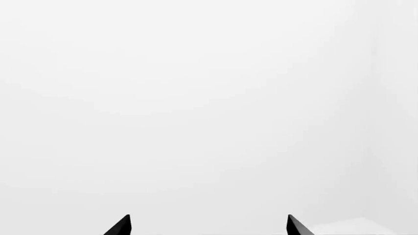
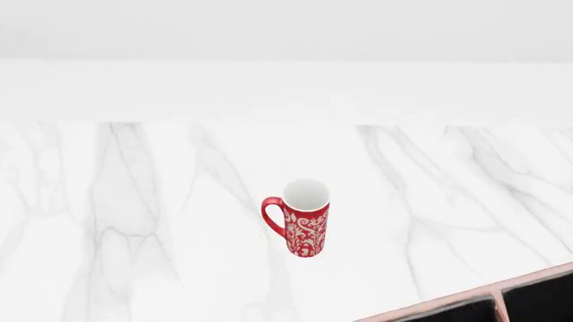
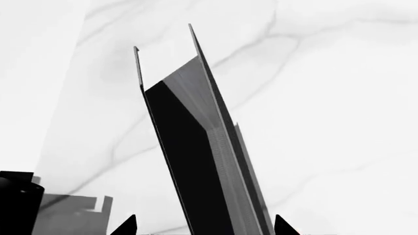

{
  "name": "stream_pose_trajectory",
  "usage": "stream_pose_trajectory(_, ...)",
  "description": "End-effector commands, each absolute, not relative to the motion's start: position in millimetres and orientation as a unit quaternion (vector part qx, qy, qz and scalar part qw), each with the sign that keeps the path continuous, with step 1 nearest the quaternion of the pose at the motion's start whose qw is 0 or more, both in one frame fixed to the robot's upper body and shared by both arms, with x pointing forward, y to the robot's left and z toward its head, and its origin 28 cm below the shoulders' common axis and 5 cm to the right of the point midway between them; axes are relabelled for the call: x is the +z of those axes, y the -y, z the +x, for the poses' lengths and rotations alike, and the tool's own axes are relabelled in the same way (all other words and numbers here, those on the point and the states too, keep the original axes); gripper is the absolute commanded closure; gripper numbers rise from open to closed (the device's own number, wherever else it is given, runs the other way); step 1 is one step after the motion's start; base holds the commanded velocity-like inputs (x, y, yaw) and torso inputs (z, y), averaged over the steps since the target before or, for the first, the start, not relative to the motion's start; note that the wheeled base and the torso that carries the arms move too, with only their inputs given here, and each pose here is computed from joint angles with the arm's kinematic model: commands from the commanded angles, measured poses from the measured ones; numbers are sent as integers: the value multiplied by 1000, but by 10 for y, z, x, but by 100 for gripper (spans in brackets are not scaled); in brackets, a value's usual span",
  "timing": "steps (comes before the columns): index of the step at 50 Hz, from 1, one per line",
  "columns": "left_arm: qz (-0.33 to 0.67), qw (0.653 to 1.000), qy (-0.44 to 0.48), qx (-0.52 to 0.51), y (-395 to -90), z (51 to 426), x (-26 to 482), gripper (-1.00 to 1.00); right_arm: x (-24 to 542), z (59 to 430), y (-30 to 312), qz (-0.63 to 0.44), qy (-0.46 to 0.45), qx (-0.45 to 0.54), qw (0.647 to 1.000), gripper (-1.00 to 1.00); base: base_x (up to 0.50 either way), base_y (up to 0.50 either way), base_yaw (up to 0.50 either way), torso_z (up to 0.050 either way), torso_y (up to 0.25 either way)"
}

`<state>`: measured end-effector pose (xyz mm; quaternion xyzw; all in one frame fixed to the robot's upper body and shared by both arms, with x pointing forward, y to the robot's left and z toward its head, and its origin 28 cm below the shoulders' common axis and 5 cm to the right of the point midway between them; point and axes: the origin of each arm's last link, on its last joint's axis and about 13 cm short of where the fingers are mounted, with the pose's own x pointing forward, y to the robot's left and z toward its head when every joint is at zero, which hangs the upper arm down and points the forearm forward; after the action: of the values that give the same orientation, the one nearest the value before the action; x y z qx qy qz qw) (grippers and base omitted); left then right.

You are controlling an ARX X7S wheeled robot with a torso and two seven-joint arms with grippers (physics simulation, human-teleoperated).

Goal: Pick up the book and place it in the right compartment of the caddy.

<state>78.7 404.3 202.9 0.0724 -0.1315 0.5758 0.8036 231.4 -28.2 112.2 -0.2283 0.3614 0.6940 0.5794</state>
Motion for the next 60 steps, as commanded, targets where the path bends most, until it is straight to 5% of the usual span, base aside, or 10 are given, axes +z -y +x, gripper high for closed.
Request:
stream_pose_trajectory(1,73,804,130,575,-4038,794,2018,-100,1074,2327,288,-228,-366,693,578,-100,0,0,0,0,0)
stream_pose_trajectory(3,73,805,130,575,-4038,798,2015,-100,1068,2329,290,-232,-360,692,581,-100,0,0,0,0,0)
stream_pose_trajectory(4,73,805,130,575,-4038,799,2014,-100,1067,2329,291,-232,-360,691,583,100,0,0,0,0,0)
stream_pose_trajectory(24,73,805,127,575,-4041,799,1989,-100,1073,2329,284,-232,-351,694,585,100,0,0,0,0,0)
stream_pose_trajectory(40,74,806,127,574,-4041,811,1983,-100,1699,2480,268,-192,-249,628,712,100,0,0,0,0,0)
stream_pose_trajectory(60,72,807,129,572,-4038,813,2003,-100,2444,2605,381,-178,-187,550,794,100,0,0,0,0,0)
